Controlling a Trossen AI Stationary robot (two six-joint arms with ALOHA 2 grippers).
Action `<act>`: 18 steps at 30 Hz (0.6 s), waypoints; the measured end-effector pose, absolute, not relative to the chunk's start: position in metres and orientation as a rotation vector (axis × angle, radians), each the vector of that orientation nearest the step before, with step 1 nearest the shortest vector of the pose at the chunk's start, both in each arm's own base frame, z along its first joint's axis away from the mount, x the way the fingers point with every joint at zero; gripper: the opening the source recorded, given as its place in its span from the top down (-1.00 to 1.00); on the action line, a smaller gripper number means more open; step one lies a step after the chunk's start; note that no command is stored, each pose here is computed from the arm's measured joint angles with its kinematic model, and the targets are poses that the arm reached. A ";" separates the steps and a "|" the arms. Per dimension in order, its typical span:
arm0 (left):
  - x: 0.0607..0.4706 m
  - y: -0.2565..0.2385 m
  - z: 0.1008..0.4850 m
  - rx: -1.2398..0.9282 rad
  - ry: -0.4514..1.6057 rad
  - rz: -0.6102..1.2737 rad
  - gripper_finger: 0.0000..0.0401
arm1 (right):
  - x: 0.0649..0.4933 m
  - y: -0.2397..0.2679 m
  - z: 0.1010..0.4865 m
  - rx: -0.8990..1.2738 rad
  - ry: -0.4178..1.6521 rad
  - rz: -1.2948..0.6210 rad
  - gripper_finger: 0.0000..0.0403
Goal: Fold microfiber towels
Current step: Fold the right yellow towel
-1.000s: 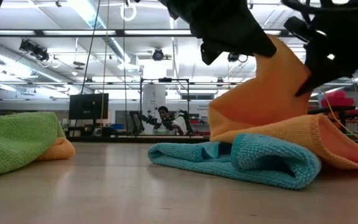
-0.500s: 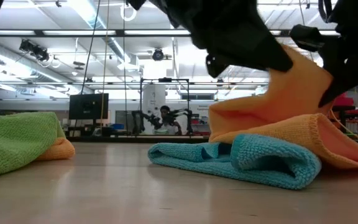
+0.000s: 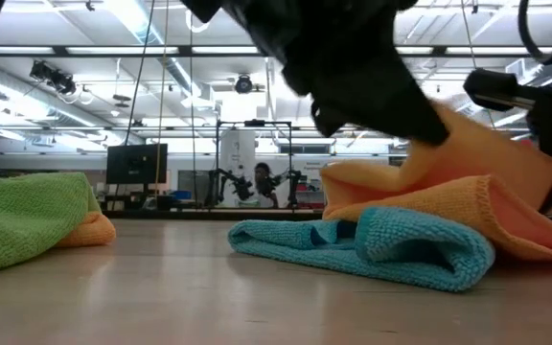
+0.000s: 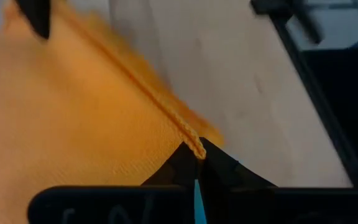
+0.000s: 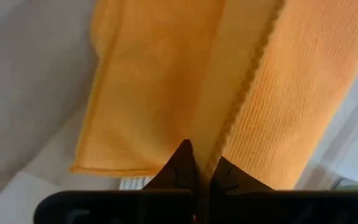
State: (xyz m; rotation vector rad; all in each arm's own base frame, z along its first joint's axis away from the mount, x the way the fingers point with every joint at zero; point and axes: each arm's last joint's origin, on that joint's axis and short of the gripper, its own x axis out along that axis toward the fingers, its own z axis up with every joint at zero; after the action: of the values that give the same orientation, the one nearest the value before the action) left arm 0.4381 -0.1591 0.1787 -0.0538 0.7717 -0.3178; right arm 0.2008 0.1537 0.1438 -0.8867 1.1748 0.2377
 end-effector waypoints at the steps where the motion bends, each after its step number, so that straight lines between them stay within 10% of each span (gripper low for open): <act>1: 0.439 -0.159 0.176 -0.054 0.771 -0.323 0.89 | 0.200 0.155 0.143 -0.879 1.175 0.235 0.96; 12: 0.443 -0.162 0.162 -0.043 0.777 -0.349 0.90 | 0.196 0.158 0.138 -0.867 1.197 0.230 0.95; 18: 0.442 -0.166 0.163 -0.040 0.771 -0.355 0.74 | 0.197 0.159 0.134 -0.826 1.231 0.269 0.64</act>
State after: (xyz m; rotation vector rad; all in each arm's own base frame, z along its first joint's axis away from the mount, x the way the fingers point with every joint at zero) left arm 0.4421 -0.1657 0.1628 -0.0404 0.7709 -0.3548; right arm 0.1969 0.1595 0.1342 -0.8257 1.2307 0.2686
